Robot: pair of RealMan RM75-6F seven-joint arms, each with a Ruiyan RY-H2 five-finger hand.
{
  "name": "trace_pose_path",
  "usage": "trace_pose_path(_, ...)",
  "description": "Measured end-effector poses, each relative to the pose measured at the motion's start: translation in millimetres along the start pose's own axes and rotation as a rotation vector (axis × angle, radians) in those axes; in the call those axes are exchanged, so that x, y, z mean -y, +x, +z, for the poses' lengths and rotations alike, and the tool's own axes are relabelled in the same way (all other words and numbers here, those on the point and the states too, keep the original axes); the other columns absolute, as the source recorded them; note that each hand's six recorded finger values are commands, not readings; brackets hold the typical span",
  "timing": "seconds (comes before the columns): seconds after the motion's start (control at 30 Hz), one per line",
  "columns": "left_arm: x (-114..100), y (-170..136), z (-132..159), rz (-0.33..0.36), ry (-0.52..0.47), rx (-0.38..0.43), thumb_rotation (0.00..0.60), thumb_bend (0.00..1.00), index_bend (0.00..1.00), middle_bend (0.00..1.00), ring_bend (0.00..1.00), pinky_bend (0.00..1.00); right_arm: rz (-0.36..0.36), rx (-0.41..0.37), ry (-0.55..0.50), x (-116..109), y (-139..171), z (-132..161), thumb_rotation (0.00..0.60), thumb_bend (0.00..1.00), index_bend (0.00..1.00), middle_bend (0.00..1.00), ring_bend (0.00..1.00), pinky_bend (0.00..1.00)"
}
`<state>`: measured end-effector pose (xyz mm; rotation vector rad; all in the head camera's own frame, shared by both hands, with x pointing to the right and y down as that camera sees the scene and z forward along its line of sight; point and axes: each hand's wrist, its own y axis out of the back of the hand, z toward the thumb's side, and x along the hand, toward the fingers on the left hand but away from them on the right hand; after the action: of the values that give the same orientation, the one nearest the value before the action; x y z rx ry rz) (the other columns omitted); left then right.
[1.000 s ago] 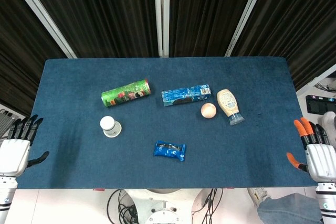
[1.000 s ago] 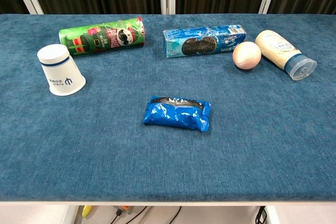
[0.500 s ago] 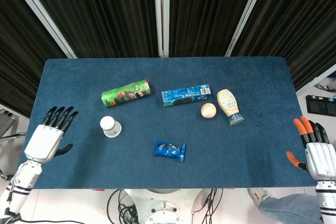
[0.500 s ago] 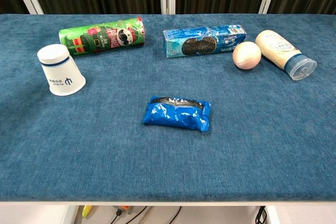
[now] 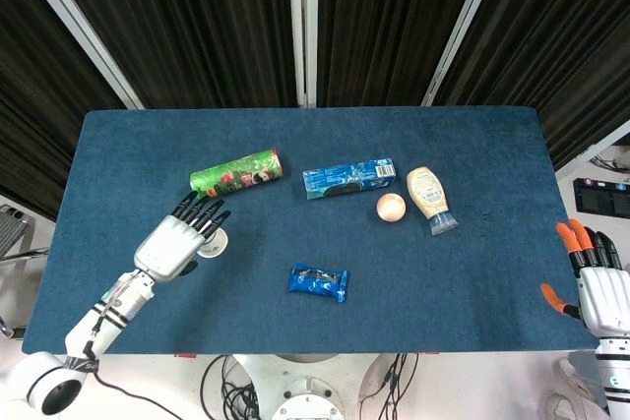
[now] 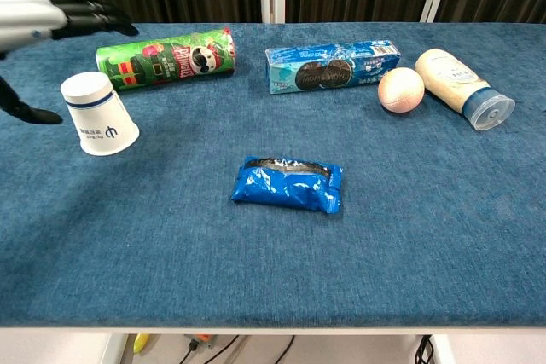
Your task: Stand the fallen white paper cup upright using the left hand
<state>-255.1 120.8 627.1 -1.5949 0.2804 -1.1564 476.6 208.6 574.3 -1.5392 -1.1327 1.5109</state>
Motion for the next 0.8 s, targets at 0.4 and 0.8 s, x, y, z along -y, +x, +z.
trace_pose_path(0.4, 21.4, 34.4, 14.9, -0.129, 0.102, 0.007, 0.600, 0.17, 0.02, 0.02, 0.00, 0.00, 0.012, 0.009, -0.015, 4.2, -2.2, -6.4, 0.600, 0.18, 0.00, 0.00, 0.00, 0.00)
trace_pose_path(0.8, 30.2, 46.4, 22.4, -0.168, 0.274, 0.004, 0.600, 0.17, 0.16, 0.15, 0.00, 0.00, 0.020, 0.019, -0.018, 6.8, -2.9, -7.8, 0.600, 0.18, 0.00, 0.00, 0.00, 0.00)
